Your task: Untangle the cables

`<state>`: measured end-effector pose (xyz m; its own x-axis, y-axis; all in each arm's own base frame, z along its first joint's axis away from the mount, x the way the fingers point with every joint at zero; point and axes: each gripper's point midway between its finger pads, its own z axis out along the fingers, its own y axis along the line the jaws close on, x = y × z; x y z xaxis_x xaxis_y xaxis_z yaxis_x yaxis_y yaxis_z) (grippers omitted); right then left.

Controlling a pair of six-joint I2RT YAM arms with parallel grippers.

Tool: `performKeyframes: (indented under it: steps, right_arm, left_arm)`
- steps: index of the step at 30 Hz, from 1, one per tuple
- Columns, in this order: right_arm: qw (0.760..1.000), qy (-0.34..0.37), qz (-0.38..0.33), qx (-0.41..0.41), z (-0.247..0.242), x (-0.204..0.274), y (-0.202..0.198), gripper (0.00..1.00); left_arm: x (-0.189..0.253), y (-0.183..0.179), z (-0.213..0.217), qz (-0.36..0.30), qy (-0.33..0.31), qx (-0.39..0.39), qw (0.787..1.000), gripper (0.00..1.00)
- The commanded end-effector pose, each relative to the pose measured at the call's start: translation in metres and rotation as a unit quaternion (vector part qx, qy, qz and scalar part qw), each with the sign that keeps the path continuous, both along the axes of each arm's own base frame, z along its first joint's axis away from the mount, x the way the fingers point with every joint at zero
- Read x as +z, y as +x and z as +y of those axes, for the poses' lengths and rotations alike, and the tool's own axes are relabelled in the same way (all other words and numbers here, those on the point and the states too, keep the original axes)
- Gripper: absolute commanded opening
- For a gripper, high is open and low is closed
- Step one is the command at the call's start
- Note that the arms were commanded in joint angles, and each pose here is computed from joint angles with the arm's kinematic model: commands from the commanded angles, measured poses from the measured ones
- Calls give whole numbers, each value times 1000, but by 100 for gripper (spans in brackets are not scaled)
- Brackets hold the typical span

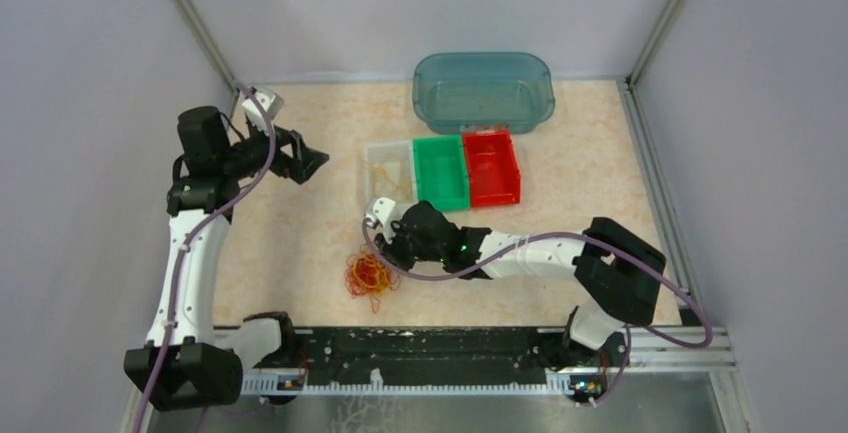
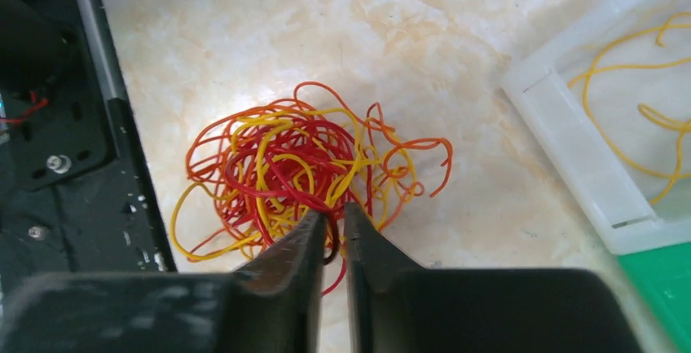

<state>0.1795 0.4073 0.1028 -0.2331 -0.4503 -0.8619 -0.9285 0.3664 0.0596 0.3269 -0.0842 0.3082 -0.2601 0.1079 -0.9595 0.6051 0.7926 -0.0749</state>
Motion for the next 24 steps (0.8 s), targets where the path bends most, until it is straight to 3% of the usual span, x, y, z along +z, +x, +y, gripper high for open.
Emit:
performKeyframes:
  steps: [1, 3, 4, 9, 14, 19, 24]
  right_arm:
    - [998, 63, -23, -2, 6, 37, -2, 24]
    - [997, 71, -31, -14, 0, 45, 0, 41]
    - [996, 74, -37, -20, -4, 49, 2, 45]
    - [991, 114, -53, -37, -19, 93, 14, 57]
    - [991, 128, -45, 14, 10, 114, 10, 59]
    - [993, 114, -10, 19, 32, 84, 14, 55]
    - [994, 104, 28, 2, 23, 34, 7, 46]
  left_arm:
    - [-28, -23, -8, 11, 25, -55, 998, 100]
    - [-37, -27, -9, 16, 36, -66, 997, 99]
    - [-42, -29, -9, 21, 40, -71, 996, 99]
    - [-56, -33, -9, 31, 51, -84, 995, 99]
    - [-63, -36, -12, 40, 49, -97, 993, 98]
    - [-71, -35, -8, 45, 54, -82, 994, 97]
    - [-82, -42, -10, 39, 65, -101, 992, 98]
